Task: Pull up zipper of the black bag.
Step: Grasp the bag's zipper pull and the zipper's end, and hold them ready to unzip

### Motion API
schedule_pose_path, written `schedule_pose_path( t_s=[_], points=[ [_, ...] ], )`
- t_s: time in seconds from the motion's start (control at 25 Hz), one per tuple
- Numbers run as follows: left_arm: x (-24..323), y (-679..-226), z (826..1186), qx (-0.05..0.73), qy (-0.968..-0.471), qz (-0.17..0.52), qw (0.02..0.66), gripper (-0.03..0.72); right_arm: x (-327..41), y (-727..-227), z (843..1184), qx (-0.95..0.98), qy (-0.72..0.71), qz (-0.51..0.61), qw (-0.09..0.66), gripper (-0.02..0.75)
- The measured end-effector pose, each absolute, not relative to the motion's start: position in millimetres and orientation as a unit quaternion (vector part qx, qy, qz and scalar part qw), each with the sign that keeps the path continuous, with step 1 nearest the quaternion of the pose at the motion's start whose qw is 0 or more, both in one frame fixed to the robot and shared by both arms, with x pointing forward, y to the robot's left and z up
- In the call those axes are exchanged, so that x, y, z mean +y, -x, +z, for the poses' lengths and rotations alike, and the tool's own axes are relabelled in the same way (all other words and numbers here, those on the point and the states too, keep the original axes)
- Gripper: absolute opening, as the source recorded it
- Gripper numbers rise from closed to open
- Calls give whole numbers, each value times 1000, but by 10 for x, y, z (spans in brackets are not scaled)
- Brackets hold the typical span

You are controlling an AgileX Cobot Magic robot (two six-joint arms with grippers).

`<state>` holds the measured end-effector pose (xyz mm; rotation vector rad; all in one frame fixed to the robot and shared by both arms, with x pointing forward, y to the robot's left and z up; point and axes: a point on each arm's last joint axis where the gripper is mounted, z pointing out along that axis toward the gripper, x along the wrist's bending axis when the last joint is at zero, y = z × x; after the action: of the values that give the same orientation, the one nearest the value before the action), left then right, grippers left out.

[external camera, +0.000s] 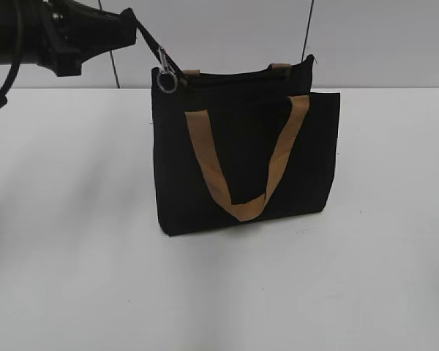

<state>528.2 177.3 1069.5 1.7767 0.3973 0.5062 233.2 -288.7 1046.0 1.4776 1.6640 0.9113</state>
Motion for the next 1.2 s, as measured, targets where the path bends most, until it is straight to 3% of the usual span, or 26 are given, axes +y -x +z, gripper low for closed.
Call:
schedule_pose_path(
  t_s=[0.48,0.8,1.2],
  points=[
    [1778,-5280,10697,170,-764,220,582,24,-2865,-2352,10506,643,-570,368,355,452],
    [1777,-5278,10698,169,-764,219,583,24,-2695,-2783,10766,691,-533,414,259,452],
    [1773,-5274,10701,167,-763,218,585,23,-2561,-3422,11002,731,-447,471,210,452]
  ],
)
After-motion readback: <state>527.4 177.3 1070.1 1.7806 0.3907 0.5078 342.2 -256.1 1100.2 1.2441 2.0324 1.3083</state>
